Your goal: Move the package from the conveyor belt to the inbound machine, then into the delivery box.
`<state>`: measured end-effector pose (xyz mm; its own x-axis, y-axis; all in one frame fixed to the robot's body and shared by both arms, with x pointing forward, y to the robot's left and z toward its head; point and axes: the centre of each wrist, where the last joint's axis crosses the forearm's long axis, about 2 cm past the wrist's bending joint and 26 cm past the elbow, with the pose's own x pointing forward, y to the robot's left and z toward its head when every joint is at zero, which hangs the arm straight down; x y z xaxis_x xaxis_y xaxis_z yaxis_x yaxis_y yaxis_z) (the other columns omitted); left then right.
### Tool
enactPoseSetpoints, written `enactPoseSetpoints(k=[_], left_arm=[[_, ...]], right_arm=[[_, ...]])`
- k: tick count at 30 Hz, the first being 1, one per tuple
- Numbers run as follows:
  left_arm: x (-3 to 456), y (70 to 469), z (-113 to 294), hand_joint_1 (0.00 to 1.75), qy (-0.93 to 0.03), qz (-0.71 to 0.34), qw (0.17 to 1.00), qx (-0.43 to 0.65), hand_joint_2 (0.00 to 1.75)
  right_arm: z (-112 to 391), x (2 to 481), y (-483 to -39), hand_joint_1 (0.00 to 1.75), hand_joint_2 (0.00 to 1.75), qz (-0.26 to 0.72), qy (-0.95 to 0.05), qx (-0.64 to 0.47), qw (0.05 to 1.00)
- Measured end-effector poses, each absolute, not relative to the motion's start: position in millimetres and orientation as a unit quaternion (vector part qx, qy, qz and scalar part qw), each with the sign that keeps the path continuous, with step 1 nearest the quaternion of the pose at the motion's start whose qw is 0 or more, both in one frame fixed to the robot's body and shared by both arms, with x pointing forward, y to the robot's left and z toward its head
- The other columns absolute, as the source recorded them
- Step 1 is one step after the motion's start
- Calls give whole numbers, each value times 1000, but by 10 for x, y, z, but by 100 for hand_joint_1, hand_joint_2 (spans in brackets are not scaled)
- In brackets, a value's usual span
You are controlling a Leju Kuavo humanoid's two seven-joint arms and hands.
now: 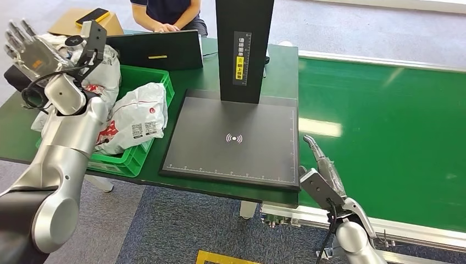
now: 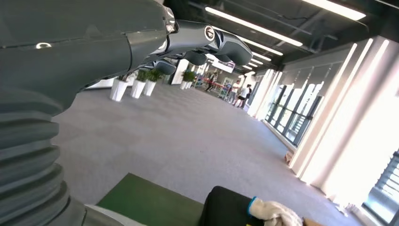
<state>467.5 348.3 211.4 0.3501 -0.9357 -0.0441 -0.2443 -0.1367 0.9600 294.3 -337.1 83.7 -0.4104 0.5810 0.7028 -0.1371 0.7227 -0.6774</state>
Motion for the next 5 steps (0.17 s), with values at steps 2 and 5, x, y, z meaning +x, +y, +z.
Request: enactPoseSetpoints(k=[2,5], left_arm=[[4665,3486,2078,0,-435,-371,491,658,0],[4645,3485,2032,0,-436,-372,497,651,0]], right_arm=[[834,2929,-3370,0,0,343,-766,-144,524],[842,2925,-3367,0,0,342,-766,-144,525]])
